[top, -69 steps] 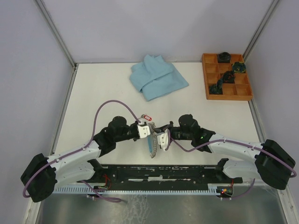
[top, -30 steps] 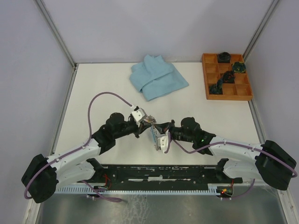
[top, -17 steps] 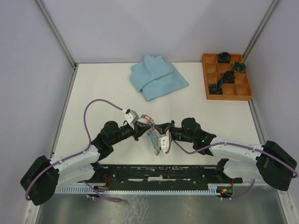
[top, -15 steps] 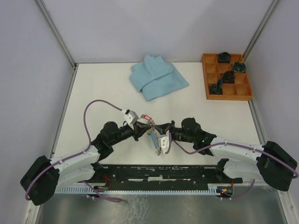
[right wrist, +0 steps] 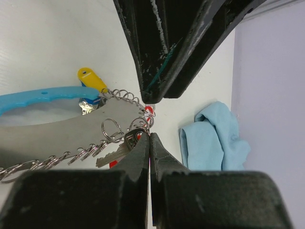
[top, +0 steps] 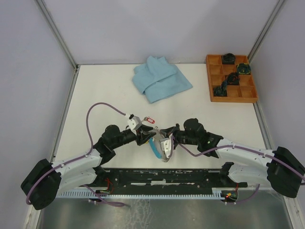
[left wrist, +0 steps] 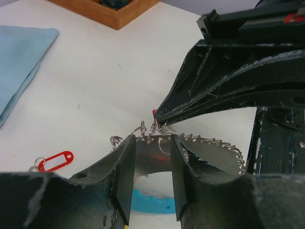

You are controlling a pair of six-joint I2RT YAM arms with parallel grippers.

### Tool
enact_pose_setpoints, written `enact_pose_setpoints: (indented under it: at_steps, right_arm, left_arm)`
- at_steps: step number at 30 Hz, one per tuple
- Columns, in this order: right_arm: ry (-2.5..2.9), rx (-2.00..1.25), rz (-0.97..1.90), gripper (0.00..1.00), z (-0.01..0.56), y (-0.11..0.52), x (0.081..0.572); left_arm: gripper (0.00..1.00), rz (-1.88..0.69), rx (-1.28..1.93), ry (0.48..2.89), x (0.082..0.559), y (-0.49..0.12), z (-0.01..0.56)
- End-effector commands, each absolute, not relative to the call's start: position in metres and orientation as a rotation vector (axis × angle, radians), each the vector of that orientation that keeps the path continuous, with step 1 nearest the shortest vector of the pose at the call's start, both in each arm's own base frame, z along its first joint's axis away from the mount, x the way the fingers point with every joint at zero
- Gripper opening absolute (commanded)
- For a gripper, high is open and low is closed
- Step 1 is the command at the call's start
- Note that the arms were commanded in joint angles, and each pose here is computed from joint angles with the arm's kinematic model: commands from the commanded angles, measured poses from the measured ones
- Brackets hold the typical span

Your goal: Put the keys on the keyring

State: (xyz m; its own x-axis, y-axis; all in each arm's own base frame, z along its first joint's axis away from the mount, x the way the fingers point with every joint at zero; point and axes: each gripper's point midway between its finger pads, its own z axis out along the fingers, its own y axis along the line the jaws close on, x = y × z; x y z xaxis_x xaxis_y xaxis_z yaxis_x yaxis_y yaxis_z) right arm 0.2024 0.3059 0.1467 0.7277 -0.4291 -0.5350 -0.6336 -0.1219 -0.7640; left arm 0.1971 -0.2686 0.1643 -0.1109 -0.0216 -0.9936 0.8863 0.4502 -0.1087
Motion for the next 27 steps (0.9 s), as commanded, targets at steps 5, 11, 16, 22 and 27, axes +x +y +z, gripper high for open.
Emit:
enact_pose_setpoints:
  at_steps: [5, 11, 16, 22, 27]
  right_arm:
    - [0.747, -1.725, 0.187, 0.01, 0.191, 0.312, 0.206]
    - [0.74, -1.736, 0.198, 0.01, 0.192, 0.313, 0.204]
    - [0.732, -1.735, 0.213, 0.01, 0.194, 0.314, 0.202]
    - [0.726, -1.734, 0.227, 0.01, 0.195, 0.315, 0.2]
    - [0.724, -1.738, 0.24, 0.01, 0.194, 0.316, 0.198]
  left_arm:
    - [0.44, -0.833, 1.06, 1.348, 0.199, -0.281, 0.165]
    - [0.44, -0.771, 1.161, 1.315, 0.204, -0.285, 0.159]
    - [0.37, -0.754, 1.229, 1.267, 0.203, -0.289, 0.155]
    - [0.31, -0.757, 1.259, 1.232, 0.204, -0.294, 0.157]
    - [0.31, -0.764, 1.263, 1.235, 0.207, -0.298, 0.157]
